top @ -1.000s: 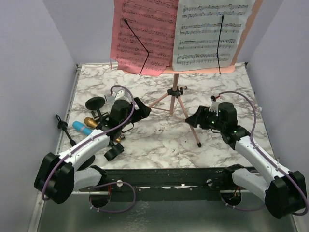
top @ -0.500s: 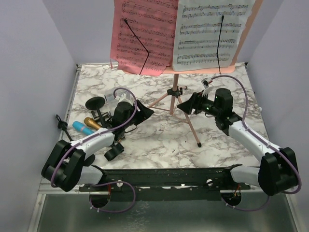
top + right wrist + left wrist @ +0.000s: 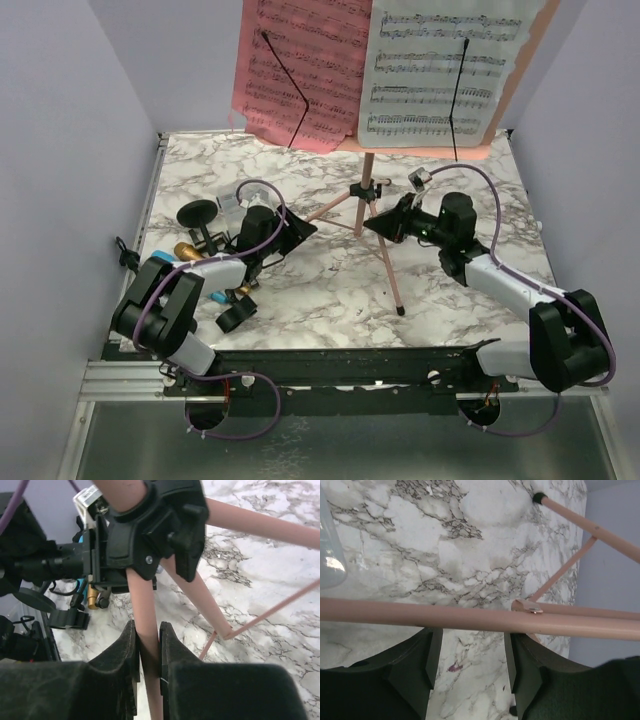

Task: Set up the instrument practice props

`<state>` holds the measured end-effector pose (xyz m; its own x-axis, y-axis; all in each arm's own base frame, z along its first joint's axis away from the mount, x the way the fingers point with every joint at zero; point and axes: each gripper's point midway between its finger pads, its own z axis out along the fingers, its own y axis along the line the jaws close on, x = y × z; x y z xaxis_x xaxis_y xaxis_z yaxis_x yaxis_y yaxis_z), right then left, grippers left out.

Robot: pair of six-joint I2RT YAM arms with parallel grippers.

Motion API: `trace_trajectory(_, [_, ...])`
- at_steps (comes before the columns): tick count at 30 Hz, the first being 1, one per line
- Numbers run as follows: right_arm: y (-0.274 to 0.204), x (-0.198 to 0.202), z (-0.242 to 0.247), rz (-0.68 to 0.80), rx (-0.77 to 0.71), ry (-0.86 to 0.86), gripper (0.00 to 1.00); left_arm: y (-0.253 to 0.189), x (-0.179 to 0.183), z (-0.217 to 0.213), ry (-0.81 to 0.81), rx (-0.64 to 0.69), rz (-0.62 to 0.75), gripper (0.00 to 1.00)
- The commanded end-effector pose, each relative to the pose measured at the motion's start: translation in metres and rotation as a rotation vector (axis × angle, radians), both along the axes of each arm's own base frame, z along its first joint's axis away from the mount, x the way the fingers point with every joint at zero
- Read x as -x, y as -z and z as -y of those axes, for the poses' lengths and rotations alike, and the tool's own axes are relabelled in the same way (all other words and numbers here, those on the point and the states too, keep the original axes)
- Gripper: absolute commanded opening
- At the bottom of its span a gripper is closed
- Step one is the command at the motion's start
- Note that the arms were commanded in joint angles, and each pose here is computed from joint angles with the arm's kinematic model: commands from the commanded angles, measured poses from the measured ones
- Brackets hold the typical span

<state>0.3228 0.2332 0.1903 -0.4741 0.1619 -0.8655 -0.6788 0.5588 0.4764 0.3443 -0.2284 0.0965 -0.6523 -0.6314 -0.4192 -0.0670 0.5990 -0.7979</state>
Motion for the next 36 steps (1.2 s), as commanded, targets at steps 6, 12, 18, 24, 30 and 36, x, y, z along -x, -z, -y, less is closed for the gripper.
trace_trajectory(6, [0.07,0.031,0.021,-0.166,0.047,0.078,0.0,-0.002,-0.053,0.014,-0.016,0.059,0.032,0.57])
trace_trajectory(12, [0.092,0.029,0.03,-0.254,0.055,0.165,0.0,-0.005,-0.09,0.028,-0.017,0.115,0.043,0.57])
trace_trajectory(18, [0.1,0.015,0.036,-0.366,0.035,0.273,0.0,-0.011,-0.131,0.041,-0.023,0.148,0.079,0.62])
trace_trajectory(24, [0.118,0.002,0.023,-0.451,-0.038,0.269,0.0,-0.013,-0.187,0.051,-0.016,0.204,0.126,0.66])
trace_trajectory(30, [0.121,-0.026,0.011,-0.501,-0.169,0.312,0.0,-0.023,-0.239,0.032,-0.07,0.216,0.209,0.67])
trace_trajectory(36, [0.14,-0.072,0.009,-0.525,-0.266,0.436,0.0,-0.033,-0.273,0.021,-0.009,0.243,0.248,0.73])
